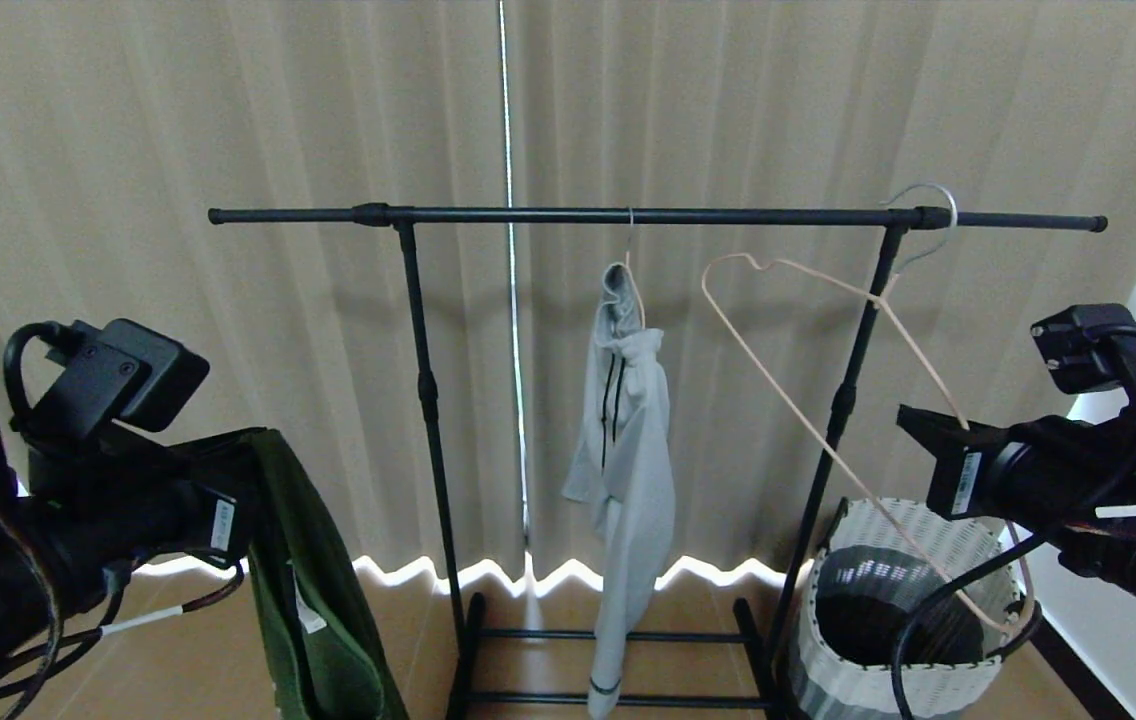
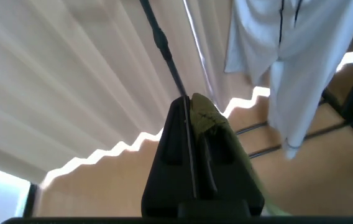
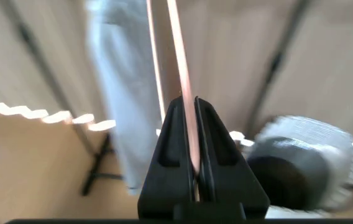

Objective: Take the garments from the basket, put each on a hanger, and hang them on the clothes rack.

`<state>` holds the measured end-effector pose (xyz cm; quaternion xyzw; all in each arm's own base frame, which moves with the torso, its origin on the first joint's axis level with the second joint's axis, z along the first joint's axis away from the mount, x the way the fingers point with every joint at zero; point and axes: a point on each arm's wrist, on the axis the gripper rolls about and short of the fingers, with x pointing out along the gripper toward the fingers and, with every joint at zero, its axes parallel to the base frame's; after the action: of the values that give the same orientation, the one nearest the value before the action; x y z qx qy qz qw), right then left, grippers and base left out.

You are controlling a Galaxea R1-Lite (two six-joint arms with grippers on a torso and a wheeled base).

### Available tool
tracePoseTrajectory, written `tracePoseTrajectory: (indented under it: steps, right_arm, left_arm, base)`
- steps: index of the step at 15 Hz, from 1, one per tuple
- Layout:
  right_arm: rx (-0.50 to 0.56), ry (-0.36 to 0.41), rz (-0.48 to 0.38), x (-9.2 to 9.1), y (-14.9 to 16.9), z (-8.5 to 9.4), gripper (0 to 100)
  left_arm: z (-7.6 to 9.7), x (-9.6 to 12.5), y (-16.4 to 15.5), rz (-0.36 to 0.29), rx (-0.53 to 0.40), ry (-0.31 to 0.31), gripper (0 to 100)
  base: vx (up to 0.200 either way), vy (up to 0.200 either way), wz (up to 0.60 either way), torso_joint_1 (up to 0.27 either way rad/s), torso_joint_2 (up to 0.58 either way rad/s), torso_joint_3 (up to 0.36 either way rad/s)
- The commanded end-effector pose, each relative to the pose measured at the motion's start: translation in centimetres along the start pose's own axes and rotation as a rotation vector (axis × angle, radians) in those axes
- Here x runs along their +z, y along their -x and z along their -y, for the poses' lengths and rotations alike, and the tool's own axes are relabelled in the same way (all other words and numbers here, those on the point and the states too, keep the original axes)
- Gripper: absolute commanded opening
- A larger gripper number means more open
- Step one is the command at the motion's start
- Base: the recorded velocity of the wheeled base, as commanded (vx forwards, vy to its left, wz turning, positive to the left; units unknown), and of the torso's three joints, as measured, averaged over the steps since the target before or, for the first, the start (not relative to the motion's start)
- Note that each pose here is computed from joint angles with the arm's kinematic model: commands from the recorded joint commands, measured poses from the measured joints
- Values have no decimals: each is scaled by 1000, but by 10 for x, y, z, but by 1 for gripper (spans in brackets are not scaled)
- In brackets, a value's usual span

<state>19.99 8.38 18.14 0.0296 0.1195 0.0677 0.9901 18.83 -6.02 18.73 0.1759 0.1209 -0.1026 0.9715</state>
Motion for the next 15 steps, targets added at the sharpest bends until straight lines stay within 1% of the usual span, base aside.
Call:
tracePoseTrajectory:
  steps: [1, 2, 3, 4, 5, 7, 8, 9, 10, 13, 15]
  right_arm:
    - [101, -8, -11, -4, 6, -21, 0]
    - [139, -17, -19, -6, 9, -29, 0]
    - [175, -17, -27, -7, 11, -36, 0]
    - [193, -18, -30, -8, 12, -38, 0]
    - [240, -10, -48, -12, 15, -41, 0]
    - [323, 12, -98, -25, 23, -49, 0]
    - [349, 24, -116, -31, 27, -52, 0]
    - [349, 24, -116, -31, 27, -52, 0]
    - [456, 38, -153, -39, 38, -65, 0]
    - [571, 34, -174, -41, 46, -80, 0]
    - [607, 43, -182, -43, 51, -85, 0]
  left_arm:
    - [13, 10, -18, -14, -9, 49, 0]
    - [18, 18, -24, -4, 8, 86, 0]
    - [20, 24, -32, -3, 28, 104, 0]
    - [21, 27, -35, 0, 37, 109, 0]
    - [21, 35, -47, 4, 61, 129, 0]
    - [25, 49, -77, 6, 142, 191, 0]
    - [28, 55, -87, 9, 180, 210, 0]
    - [28, 55, -87, 9, 180, 210, 0]
    - [38, 67, -100, 30, 210, 252, 0]
    - [47, 72, -98, 46, 185, 250, 0]
    - [47, 74, -98, 50, 184, 250, 0]
  base:
    - [0, 0, 0, 0, 0, 0]
    - [0, 0, 0, 0, 0, 0]
    - [0, 0, 0, 0, 0, 0]
    - [0, 0, 0, 0, 0, 0]
    - [0, 0, 0, 0, 0, 0]
    - [0, 0, 0, 0, 0, 0]
    - [0, 0, 0, 0, 0, 0]
    - [0, 0, 0, 0, 0, 0]
    - [0, 0, 0, 0, 0, 0]
    - [0, 0, 0, 0, 0, 0]
    - [0, 0, 0, 0, 0, 0]
